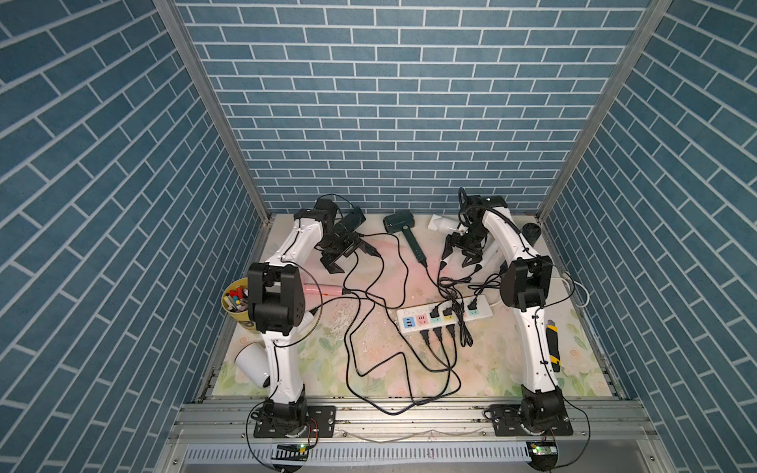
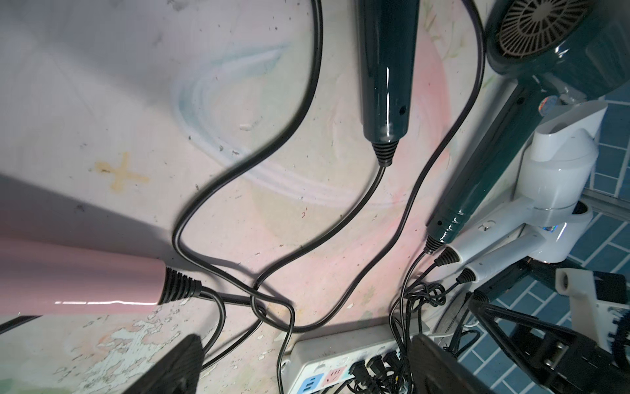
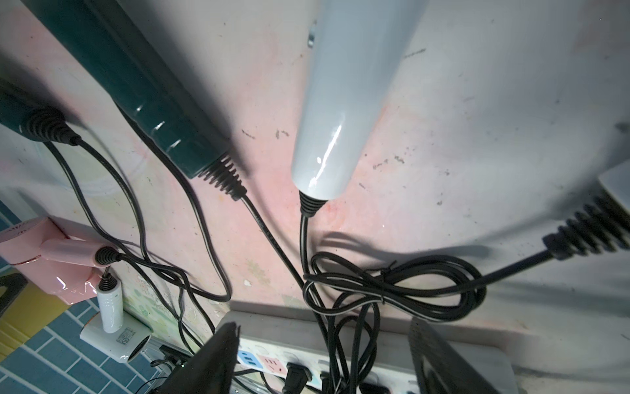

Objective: Charge the blow dryers
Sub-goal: Pick up the plug from the center of the board.

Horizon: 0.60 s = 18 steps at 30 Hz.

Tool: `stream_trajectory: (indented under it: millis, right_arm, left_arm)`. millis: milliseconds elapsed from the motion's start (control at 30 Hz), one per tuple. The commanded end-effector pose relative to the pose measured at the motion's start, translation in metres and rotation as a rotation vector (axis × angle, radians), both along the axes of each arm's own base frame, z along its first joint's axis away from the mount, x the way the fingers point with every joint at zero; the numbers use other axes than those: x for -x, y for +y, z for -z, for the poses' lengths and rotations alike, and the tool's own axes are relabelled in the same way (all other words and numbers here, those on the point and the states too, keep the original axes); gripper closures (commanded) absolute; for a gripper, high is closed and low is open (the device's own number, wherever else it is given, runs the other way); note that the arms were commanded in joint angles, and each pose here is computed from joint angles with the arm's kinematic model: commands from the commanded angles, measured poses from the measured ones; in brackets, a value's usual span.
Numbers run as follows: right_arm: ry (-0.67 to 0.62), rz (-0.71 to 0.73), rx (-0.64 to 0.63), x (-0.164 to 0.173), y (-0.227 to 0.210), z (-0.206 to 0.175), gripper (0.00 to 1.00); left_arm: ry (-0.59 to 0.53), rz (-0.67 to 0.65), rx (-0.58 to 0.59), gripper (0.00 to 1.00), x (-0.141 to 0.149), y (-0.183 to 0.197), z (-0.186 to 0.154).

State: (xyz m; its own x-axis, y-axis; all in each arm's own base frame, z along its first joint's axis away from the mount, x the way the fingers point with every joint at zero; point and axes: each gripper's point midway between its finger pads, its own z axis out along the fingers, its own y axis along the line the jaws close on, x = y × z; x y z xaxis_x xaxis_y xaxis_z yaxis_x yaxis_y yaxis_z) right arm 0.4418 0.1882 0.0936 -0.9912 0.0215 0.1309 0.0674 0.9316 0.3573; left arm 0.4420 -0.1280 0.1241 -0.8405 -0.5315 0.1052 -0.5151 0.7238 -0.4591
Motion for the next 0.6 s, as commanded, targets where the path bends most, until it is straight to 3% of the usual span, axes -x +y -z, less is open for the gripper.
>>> stream_trajectory:
  millis: [0, 567]
  right_arm:
    - [0.061, 0.007, -0.019, 0.006, 0.002, 0.01, 0.19]
    - [0.087, 0.051, -0.169, -0.015, 0.031, 0.051, 0.22]
  left_arm:
    - [-0.037, -0.014, 0.022, 0.01, -0.014, 0.004, -0.008]
    - [-0.044, -0.029, 0.024, 0.01, -0.008, 0.005, -0.003]
